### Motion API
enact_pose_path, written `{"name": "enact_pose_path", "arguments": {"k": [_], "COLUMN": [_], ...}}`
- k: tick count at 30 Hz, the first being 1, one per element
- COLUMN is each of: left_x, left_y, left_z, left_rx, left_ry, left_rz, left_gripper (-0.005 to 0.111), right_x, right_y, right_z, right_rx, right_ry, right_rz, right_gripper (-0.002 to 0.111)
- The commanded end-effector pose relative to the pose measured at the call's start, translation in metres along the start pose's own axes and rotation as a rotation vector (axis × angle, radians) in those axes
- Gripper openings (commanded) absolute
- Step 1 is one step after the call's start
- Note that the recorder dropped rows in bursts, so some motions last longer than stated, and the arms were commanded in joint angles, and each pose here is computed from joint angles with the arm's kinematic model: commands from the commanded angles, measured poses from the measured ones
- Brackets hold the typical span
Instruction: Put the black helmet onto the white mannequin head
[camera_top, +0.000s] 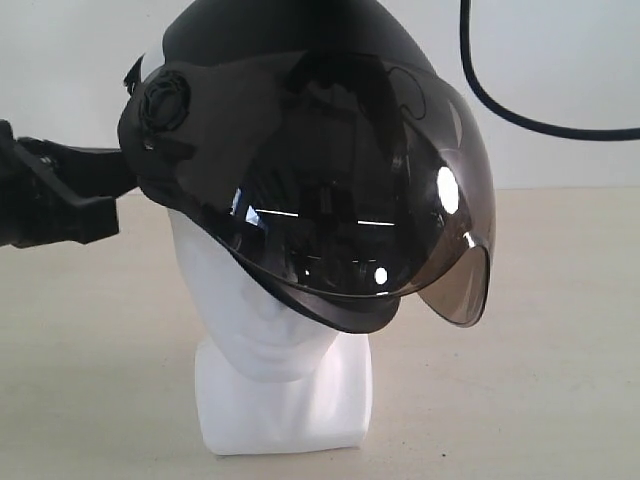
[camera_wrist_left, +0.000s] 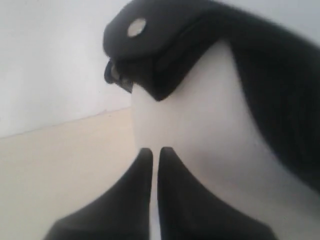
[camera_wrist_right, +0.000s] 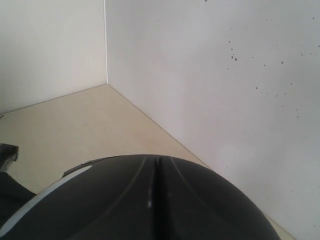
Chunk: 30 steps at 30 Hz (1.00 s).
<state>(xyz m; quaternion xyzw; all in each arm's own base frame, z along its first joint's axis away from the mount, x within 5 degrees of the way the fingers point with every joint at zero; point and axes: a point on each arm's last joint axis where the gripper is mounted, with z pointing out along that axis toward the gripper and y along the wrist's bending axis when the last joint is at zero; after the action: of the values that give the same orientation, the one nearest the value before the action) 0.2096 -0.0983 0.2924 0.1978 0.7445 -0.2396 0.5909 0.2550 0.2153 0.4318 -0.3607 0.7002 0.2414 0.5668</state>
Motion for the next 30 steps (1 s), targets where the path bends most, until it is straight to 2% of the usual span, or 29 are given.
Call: {"name": "enact_pose_path", "arguments": {"k": [1,4,7,9,10,13,15,17,18,25,26,28,30], "left_x": [-0.021,-0.035,-0.032,-0.028,-0.024,-0.022,-0.024,-0.03,-0.031,-0.031,-0.033,-0.035,-0.035], "left_y": [-0.013,-0.024,-0.03,-0.027,-0.023,-0.022,-0.025,-0.025,-0.025,-0.024,-0.022,-0.02,-0.019], "left_z": [-0.03,-0.05,-0.054,-0.053,-0.052,-0.062,-0.072,-0.083,-0.085,-0.082,-0.081,-0.078,-0.074], "left_rx": [0.021,0.067,0.122,0.09,0.043,-0.001,-0.013,-0.04,-0.043,-0.045,-0.056,-0.064,-0.068], "left_ry": [-0.118,-0.208,-0.17,-0.117,-0.078,-0.03,-0.052,-0.108,-0.119,-0.119,-0.126,-0.135,-0.123], "left_rz": [0.048,0.048,0.011,-0.016,-0.065,-0.078,-0.143,-0.162,-0.178,-0.257,-0.269,-0.313,-0.311], "left_gripper": [0.004,0.004,0.004,0.004,0.004,0.005,0.017,0.03,0.031,0.028,0.024,0.009,0.005], "right_x": [0.019,0.02,0.02,0.02,0.02,0.02,0.021,0.021,0.021,0.023,0.023,0.023,0.023], "right_y": [0.007,0.007,0.007,0.007,0.007,0.007,0.007,0.008,0.008,0.009,0.009,0.009,0.01], "right_z": [0.008,0.008,0.007,0.007,0.007,0.007,0.007,0.007,0.007,0.007,0.007,0.007,0.007], "right_rx": [-0.083,-0.088,-0.09,-0.09,-0.092,-0.092,-0.091,-0.097,-0.099,-0.112,-0.112,-0.114,-0.121], "right_ry": [0.136,0.142,0.145,0.145,0.147,0.149,0.15,0.157,0.16,0.175,0.175,0.177,0.183], "right_rz": [-0.014,-0.014,-0.014,-0.014,-0.014,-0.016,-0.019,-0.019,-0.019,-0.019,-0.019,-0.017,-0.015], "right_gripper": [0.0,0.0,0.0,0.0,0.0,0.0,0.0,0.0,0.0,0.0,0.0,0.0,0.0]}}
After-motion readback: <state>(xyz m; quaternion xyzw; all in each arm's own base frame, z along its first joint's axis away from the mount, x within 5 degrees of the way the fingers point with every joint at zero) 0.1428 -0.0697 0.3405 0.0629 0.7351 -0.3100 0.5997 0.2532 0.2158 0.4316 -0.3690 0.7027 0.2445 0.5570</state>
